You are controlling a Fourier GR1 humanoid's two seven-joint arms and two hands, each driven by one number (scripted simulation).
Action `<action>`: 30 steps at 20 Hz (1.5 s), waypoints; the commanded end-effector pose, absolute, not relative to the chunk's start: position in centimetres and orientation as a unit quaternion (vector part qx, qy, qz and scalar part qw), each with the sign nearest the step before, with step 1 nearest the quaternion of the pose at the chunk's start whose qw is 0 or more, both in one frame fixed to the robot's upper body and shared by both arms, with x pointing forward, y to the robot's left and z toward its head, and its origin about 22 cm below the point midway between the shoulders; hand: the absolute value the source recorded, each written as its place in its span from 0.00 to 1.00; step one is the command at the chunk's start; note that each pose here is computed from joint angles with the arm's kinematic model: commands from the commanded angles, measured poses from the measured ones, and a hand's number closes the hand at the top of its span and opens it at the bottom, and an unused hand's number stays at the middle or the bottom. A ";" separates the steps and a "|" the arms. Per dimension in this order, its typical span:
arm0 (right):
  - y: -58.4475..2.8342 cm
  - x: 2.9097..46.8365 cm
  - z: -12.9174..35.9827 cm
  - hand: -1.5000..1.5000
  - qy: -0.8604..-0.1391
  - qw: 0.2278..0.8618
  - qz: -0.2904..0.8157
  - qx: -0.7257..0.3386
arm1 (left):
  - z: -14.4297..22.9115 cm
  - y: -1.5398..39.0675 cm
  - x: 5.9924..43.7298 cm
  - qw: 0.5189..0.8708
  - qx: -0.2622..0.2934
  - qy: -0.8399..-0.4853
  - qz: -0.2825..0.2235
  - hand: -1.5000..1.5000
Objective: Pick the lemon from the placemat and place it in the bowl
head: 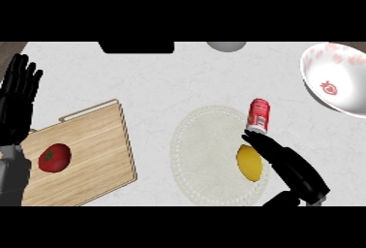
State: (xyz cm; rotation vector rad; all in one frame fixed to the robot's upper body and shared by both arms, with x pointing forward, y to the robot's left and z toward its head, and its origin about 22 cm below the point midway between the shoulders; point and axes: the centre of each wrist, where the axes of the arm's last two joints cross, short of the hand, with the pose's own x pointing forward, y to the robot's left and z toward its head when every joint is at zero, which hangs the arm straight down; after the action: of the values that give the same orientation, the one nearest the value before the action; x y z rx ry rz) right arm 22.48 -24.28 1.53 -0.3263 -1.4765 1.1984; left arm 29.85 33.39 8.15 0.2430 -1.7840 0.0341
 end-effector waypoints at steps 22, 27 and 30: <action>-25.5 23.6 -0.7 1.00 -0.672 0.524 0.492 -0.178 | 7.8 33.3 30.3 0.617 0.117 -0.778 0.018 0.50; -47.0 22.1 4.8 1.00 -0.477 0.619 0.511 -0.357 | 8.7 33.6 29.7 0.610 0.111 -0.784 0.029 0.50; -52.3 20.8 9.0 1.00 -0.435 0.629 0.496 -0.412 | 8.4 33.7 29.5 0.615 0.114 -0.780 0.027 0.50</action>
State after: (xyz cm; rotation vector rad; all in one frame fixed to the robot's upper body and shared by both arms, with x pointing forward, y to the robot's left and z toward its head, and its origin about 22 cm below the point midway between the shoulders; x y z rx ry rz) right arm 22.75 -45.29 3.85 -0.7878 -1.1434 1.1820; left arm 29.61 33.69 8.37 0.2598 -1.7955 0.0530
